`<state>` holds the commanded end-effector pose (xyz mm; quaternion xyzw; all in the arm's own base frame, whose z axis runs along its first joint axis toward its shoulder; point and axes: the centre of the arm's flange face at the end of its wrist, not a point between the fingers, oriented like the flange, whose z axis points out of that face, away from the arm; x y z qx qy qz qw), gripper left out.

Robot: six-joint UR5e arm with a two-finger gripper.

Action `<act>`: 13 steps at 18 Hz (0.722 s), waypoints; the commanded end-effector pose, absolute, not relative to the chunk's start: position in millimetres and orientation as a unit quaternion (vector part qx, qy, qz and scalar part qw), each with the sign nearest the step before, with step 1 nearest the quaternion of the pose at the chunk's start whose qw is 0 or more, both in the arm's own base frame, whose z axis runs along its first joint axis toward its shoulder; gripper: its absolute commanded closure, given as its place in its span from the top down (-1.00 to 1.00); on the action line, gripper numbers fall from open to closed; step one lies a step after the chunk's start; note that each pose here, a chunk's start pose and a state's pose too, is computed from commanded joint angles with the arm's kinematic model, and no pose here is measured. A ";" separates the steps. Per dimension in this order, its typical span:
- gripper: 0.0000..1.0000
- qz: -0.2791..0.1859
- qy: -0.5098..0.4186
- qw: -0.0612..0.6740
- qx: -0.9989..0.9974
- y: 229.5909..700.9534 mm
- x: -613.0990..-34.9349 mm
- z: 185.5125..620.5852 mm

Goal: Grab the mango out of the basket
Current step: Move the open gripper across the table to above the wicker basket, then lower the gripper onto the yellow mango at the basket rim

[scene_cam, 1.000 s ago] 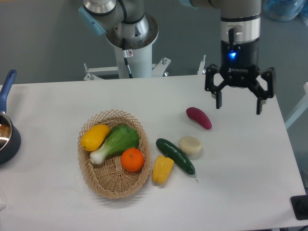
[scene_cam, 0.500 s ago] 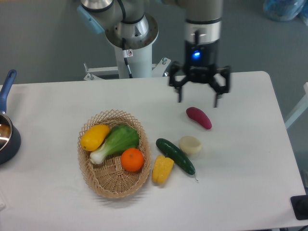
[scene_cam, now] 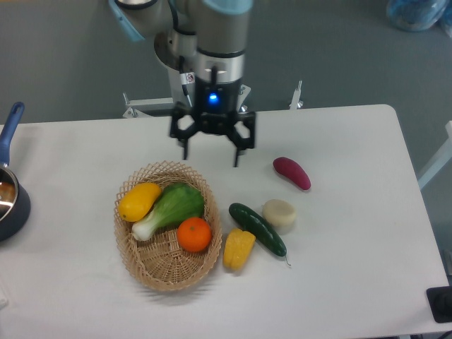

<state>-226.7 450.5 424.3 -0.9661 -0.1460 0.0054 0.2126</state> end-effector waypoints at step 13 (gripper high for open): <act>1.00 -0.053 -0.137 0.133 -0.980 496.9 -170.1 333.5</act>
